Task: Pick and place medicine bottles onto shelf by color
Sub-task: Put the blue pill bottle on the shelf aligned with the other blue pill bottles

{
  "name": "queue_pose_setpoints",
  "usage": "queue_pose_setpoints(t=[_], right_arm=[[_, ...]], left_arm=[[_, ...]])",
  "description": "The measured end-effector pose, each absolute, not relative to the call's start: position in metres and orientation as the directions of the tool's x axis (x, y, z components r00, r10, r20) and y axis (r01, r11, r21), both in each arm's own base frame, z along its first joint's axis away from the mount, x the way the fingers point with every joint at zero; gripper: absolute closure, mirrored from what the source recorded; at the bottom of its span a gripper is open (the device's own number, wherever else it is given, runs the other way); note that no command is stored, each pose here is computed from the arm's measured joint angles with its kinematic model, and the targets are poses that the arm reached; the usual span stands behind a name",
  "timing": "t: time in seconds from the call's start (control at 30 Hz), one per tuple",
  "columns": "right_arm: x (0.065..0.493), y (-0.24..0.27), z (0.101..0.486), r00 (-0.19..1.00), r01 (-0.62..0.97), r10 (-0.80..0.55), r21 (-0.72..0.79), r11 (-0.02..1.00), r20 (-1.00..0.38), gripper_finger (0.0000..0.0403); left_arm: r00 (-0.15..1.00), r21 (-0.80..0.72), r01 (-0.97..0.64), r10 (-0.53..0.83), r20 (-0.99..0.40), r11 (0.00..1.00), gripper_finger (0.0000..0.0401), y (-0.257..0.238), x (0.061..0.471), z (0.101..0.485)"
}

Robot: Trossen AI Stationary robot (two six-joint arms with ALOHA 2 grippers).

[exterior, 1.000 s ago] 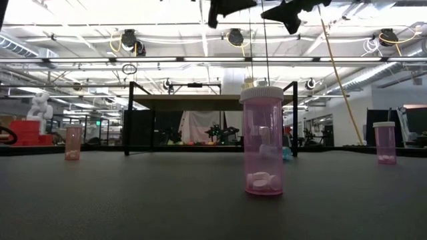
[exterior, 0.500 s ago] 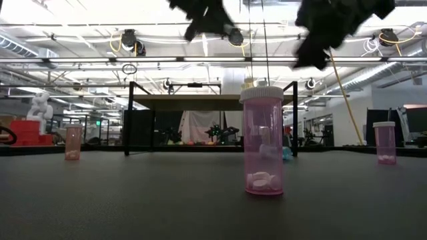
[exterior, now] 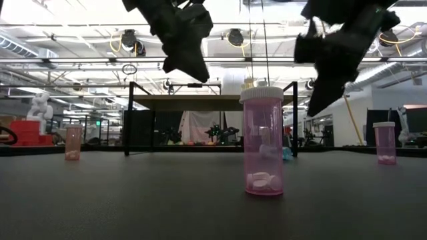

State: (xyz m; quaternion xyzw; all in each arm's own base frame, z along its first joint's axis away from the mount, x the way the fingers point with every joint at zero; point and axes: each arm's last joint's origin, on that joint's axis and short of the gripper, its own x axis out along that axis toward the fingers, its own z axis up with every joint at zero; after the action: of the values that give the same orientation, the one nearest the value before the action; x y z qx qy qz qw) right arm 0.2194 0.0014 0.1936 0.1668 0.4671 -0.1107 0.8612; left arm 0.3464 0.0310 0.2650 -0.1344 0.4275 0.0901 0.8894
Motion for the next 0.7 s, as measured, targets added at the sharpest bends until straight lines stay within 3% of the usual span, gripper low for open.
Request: queue_pose_setpoints(t=[0.13, 0.33, 0.7], right_arm=[[0.234, 0.001, 0.171, 0.483, 0.379, -0.095, 0.109, 0.919, -0.871, 0.0193], [0.253, 0.0, 0.159, 0.547, 0.414, -0.121, 0.142, 0.899, -0.828, 0.0193], [0.265, -0.012, 0.13, 0.484, 0.481, -0.172, 0.097, 0.871, -0.858, 0.0198]], left_arm=[[0.568, -0.114, -0.217, 0.03, -0.823, 0.97, 0.0364, 0.025, 0.342, 0.262], [0.494, -0.072, -0.151, 0.013, -0.869, 0.986, 0.0384, 0.023, 0.335, 0.257], [0.479, -0.068, -0.122, -0.001, -0.878, 0.99, 0.0394, 0.018, 0.333, 0.256]])
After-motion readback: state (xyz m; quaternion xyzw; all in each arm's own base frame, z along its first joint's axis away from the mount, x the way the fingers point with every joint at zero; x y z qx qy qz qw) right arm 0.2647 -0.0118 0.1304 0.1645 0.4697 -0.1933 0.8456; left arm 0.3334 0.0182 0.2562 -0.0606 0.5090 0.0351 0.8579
